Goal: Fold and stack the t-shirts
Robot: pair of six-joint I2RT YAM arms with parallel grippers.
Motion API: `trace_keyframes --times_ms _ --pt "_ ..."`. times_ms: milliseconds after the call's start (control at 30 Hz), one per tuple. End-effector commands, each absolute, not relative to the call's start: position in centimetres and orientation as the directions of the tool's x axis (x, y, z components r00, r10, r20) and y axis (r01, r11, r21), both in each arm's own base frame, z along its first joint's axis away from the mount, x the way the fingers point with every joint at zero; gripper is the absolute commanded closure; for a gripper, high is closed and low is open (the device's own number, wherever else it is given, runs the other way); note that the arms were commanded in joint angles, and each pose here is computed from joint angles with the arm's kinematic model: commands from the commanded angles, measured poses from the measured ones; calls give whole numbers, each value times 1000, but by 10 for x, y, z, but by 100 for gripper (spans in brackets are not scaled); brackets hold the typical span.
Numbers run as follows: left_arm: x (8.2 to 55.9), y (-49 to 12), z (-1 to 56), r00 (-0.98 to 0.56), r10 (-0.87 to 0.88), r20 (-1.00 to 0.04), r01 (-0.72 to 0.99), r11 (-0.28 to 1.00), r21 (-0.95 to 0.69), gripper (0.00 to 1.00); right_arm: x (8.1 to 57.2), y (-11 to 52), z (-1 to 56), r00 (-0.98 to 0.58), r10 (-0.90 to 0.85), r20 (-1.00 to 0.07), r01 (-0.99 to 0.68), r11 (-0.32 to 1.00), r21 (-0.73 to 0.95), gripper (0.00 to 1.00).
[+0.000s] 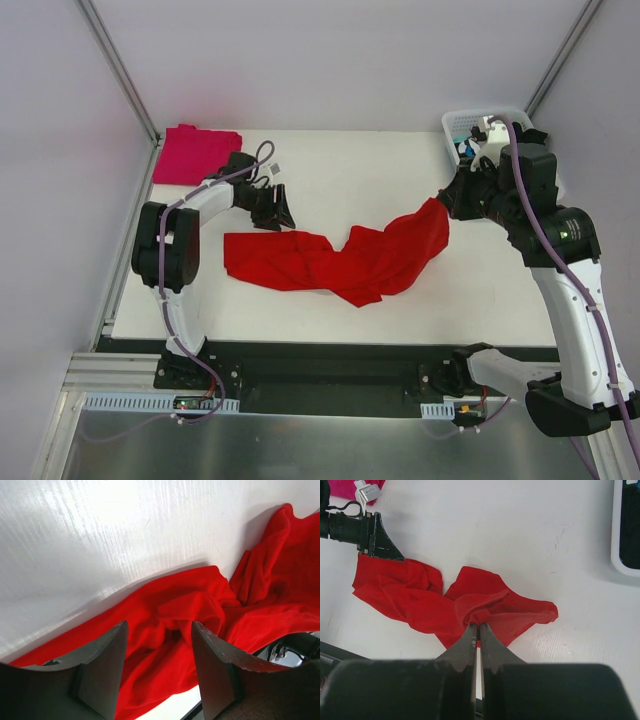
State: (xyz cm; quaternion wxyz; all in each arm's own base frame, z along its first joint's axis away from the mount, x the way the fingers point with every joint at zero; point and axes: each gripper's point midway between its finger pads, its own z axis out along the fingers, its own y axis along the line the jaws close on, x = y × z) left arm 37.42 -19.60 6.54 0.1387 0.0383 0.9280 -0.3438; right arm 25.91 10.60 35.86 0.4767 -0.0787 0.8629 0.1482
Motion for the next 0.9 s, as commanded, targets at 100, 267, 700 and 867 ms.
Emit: trace_keyframes --times_ms 100,267,700,867 --pt "386 -205 83 -943 -53 -328 199 699 -687 47 255 107 375 -491 13 -871 -296 938 181 99" --pt "386 -212 82 -948 -66 -313 193 662 -724 47 255 105 375 -490 8 -872 -293 940 174 99" --pt "378 -218 64 -957 -61 -284 172 668 -724 47 252 106 378 -485 12 -874 -300 937 179 99" --pt "374 -225 58 -962 -55 -266 162 669 -726 50 251 105 378 -484 14 -875 -296 938 179 99"
